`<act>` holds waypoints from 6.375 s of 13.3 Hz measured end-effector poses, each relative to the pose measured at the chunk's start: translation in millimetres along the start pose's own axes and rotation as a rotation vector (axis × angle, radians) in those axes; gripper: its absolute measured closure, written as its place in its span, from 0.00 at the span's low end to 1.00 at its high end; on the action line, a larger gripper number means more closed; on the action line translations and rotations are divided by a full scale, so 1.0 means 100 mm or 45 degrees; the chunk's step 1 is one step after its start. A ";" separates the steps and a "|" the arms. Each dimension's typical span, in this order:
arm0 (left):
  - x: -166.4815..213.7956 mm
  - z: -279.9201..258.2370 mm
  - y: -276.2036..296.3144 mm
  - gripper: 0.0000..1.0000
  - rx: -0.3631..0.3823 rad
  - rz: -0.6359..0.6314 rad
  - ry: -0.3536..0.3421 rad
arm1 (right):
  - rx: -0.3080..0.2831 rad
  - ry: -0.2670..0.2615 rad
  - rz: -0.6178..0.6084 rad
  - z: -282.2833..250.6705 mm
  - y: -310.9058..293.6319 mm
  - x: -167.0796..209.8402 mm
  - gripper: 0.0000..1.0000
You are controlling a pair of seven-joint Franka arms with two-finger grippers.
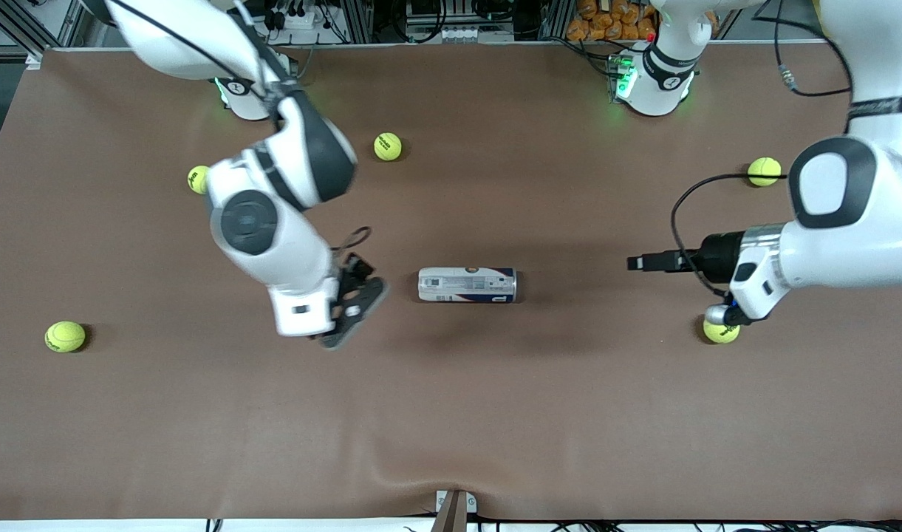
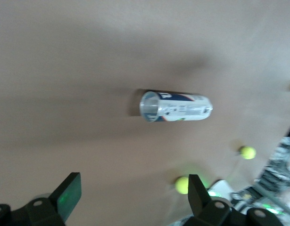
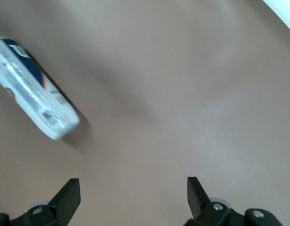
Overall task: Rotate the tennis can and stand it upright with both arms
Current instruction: 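Withdraw the right gripper while the left gripper reaches the can's end, then close the left gripper around the open end of the can, then lift the gripped can end with the left gripper, tilting the can, then rotate the can upright with the left gripper and set it down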
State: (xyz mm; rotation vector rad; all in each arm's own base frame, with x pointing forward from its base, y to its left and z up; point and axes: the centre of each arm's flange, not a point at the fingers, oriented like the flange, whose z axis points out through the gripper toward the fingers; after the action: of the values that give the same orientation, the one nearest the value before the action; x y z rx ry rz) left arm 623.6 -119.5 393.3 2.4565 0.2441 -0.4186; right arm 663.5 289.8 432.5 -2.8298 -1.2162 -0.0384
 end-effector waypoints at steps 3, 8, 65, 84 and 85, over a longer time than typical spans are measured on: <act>0.16 0.40 -0.13 0.00 -0.119 -0.068 -0.026 | 0.002 0.001 0.159 -0.21 0.76 -0.45 0.00; 0.25 1.30 -0.44 0.00 -0.348 0.002 -0.083 | -0.051 0.001 0.412 -0.71 1.32 -1.21 0.00; 0.03 1.53 1.79 0.96 -0.315 0.212 -0.005 | -0.004 -0.138 1.118 -2.44 1.32 -3.26 0.00; -1.38 2.70 2.92 0.96 0.705 0.563 0.373 | -0.005 -0.133 1.114 -2.44 1.31 -3.24 0.00; -1.39 2.79 2.90 0.96 0.736 0.585 0.377 | -0.005 -0.133 1.114 -2.44 1.31 -3.24 0.00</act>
State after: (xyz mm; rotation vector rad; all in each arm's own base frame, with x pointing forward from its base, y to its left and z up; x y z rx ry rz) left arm 506.2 -529.2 393.4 3.0187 -0.3734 0.0978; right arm 535.5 -50.9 654.7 -3.1143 0.0948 0.1473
